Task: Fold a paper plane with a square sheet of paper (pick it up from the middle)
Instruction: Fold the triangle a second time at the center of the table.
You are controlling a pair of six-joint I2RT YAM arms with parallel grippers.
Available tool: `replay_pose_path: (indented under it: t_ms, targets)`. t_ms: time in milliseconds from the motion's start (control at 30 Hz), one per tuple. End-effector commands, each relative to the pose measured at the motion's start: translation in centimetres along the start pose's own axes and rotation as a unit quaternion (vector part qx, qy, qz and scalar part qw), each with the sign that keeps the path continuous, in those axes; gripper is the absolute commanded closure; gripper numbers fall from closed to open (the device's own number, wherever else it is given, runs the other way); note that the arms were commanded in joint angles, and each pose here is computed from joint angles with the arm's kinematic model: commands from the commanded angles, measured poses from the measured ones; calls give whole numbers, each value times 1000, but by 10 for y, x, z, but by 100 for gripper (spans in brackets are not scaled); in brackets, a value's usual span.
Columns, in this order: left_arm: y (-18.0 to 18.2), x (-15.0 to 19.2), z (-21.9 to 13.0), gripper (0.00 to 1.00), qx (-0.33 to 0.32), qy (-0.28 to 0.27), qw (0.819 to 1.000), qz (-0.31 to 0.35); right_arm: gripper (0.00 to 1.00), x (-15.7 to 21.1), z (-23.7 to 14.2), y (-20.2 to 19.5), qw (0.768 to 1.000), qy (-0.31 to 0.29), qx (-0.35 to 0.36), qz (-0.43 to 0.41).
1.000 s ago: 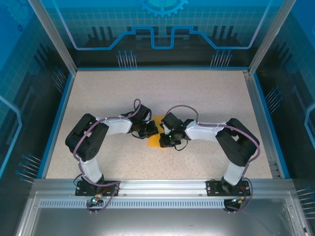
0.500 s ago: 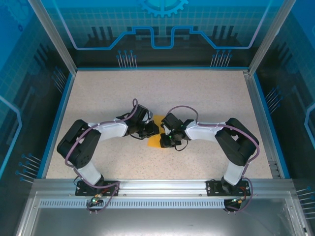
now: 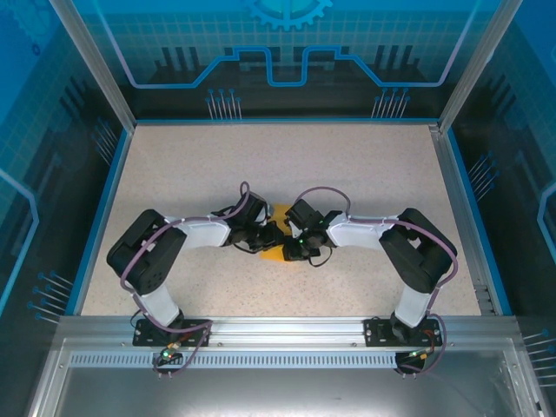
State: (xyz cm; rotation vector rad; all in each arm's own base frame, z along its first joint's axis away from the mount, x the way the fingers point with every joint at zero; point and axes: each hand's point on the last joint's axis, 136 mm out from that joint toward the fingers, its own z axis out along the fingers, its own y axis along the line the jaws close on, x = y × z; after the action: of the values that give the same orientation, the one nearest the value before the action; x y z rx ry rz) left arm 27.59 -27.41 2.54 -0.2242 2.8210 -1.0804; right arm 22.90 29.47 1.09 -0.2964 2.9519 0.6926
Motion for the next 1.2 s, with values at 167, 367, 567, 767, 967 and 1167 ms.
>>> replay_pose_path:
  t_ms: [167,367,567,767,967,1167]
  targets:
    - [6,16,12,90,-1,31,999,-15,92,24,13,-31,997,44,48,31]
    - [29,7,6,90,-75,5,997,-1,92,30,14,-40,996,51,63,33]
    - [48,-9,5,90,-98,-6,995,1,92,45,20,-58,992,75,93,38]
    - [59,-24,2,90,-99,-20,995,0,92,61,24,-73,986,108,121,48]
    - [68,-47,-5,90,-103,-36,994,-9,92,81,26,-90,978,138,145,54]
    - [73,-69,-16,90,-111,-54,992,-16,92,85,27,-93,976,146,150,59]
